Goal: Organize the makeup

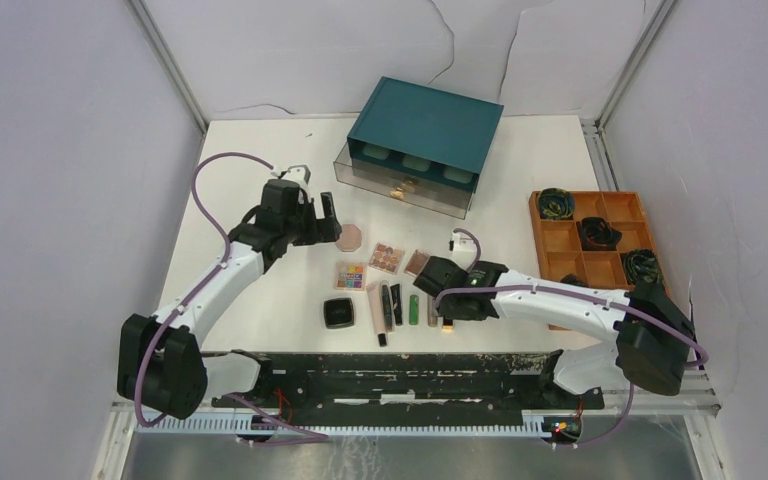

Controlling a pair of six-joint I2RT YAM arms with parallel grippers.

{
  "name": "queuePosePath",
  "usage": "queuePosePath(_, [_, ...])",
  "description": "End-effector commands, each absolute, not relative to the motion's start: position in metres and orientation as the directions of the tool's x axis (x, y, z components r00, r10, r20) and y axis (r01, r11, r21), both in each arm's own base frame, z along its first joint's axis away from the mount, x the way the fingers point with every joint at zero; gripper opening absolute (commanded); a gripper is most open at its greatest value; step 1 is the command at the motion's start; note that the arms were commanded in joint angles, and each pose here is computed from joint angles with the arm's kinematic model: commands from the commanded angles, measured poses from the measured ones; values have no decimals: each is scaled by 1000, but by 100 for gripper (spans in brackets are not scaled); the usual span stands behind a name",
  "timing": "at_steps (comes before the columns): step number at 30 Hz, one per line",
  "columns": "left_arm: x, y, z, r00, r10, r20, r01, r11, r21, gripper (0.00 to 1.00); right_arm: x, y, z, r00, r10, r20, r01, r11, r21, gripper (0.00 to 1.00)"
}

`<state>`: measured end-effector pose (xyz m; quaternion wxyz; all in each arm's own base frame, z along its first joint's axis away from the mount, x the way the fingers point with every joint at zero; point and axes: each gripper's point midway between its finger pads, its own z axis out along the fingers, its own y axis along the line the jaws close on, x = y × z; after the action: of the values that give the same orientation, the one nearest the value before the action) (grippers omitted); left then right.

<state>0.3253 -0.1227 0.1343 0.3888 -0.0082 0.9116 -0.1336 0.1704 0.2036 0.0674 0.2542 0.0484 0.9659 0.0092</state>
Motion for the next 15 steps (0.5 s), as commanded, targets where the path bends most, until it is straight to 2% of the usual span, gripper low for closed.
queuePosePath(1, [330,-129,159,-658,-169,-734,92,949,-301,100,174,201,71,-836,159,-524,142,987,72,60])
queuePosePath(7, [325,-131,155,-679,-165,-715,100,945,-313,100,180,206,62,-847,70,-528,72,997,16,60])
queuePosePath(15, [322,-128,158,-677,-152,-720,103,949,-298,100,189,207,47,-851,42,-523,59,998,-15,60])
